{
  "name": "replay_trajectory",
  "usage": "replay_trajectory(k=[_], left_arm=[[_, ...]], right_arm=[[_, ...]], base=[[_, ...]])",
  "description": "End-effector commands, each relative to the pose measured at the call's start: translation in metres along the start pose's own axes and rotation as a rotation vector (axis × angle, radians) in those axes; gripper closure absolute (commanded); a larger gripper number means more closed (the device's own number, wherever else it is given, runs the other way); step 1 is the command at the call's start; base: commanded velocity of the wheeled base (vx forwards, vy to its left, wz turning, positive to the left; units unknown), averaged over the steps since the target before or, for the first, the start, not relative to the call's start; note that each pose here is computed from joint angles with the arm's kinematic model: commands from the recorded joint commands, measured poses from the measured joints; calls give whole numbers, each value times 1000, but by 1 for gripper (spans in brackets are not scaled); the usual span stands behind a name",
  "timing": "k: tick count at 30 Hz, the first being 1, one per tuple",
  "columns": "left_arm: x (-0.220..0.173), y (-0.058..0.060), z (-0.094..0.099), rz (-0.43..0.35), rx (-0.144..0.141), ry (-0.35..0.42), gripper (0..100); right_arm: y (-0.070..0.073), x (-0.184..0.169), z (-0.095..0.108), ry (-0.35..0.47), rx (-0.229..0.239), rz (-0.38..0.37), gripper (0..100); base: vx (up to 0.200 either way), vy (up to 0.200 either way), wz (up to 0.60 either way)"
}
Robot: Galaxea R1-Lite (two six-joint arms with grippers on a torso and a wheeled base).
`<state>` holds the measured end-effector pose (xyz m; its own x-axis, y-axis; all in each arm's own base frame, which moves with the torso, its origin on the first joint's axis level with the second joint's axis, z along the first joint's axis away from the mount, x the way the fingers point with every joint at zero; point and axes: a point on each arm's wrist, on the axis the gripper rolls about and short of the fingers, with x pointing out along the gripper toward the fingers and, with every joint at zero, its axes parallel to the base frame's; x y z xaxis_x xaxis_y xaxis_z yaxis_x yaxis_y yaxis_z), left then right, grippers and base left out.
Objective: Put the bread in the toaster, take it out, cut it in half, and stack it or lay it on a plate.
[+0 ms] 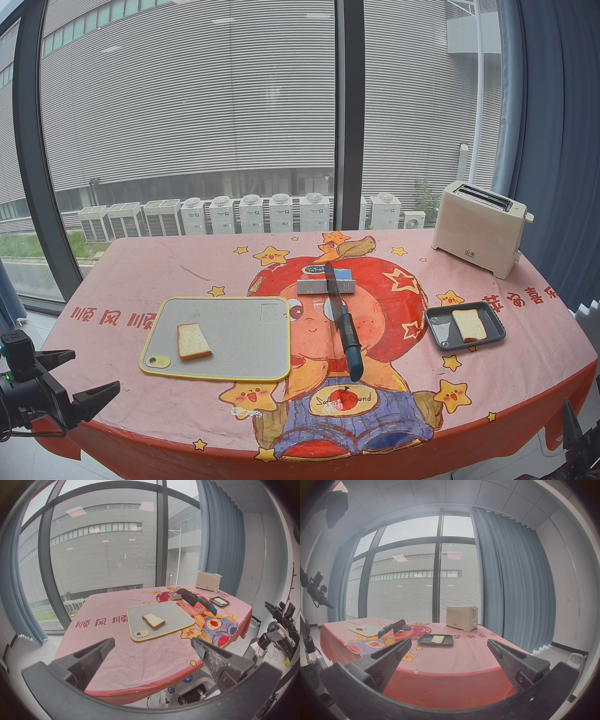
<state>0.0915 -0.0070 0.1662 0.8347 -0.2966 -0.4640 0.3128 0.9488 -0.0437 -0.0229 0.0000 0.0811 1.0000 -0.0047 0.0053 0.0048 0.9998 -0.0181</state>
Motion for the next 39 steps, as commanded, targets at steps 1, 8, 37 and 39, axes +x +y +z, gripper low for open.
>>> replay_trajectory(k=[1,8,37,39], left_arm=[[4,1,0,-3,-7,19,0],[12,4,5,-13,-12,-12,0],[22,7,8,-28,-50,-4,0],[24,8,8,-28,-50,2,0]], right_arm=[[0,0,-5,1,0,0,0],[0,0,-5,1,0,-1,0],[0,0,-5,1,0,-1,0],[0,0,-5,1,0,-1,0]], base=[[0,0,0],[0,0,0],[0,0,0],[0,0,0]])
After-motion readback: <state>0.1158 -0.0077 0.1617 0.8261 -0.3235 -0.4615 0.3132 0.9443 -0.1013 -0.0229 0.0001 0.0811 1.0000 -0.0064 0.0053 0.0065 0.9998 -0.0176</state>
